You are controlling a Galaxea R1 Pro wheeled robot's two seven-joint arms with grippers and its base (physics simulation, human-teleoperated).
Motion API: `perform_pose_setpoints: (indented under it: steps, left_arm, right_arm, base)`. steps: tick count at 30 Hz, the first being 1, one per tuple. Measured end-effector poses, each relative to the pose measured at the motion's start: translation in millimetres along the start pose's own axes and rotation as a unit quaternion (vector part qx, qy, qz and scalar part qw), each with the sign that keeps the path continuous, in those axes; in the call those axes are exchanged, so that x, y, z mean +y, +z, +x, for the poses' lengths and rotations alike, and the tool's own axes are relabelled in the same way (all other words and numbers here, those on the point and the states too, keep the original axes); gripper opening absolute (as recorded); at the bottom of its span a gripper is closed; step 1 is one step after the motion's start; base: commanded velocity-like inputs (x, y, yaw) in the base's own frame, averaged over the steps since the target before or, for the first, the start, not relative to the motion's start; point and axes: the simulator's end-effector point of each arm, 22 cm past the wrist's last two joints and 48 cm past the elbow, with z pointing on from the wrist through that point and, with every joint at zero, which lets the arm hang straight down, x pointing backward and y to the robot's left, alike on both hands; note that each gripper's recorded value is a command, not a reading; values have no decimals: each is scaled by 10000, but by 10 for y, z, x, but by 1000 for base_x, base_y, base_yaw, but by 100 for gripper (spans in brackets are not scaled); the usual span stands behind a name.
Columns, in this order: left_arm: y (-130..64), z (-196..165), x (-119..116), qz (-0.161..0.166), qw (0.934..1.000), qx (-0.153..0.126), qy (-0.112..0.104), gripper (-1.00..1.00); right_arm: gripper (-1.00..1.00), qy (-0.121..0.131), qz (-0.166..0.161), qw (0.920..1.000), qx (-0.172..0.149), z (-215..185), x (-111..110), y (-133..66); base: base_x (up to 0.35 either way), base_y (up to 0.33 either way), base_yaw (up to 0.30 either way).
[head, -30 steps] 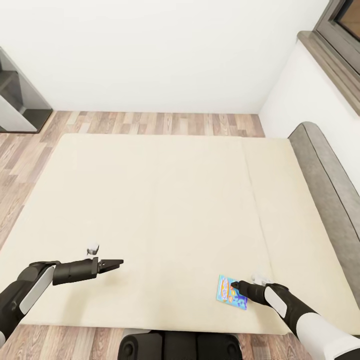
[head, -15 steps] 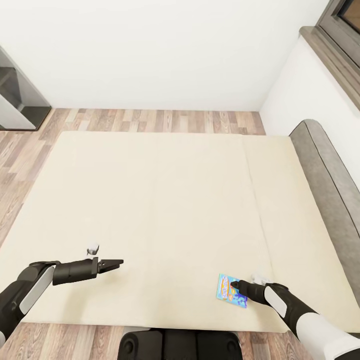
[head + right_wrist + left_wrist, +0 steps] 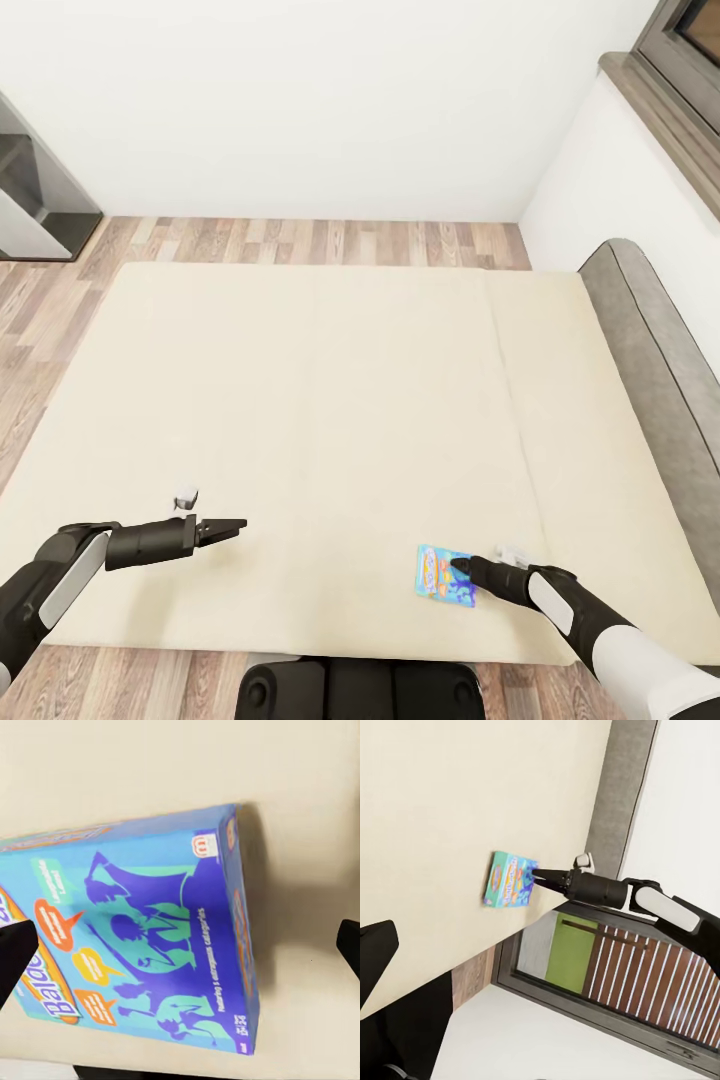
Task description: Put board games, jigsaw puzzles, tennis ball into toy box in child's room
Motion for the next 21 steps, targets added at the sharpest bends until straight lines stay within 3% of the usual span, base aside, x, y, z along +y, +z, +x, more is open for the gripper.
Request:
perform_pose_setpoints:
  steps: [21]
  left_arm:
    - [0, 0, 0, 0, 10000, 0, 0, 100]
  right_arm:
    - [100, 2, -30, 10000, 2, 1, 12, 0]
  base:
    - [0, 0, 0]
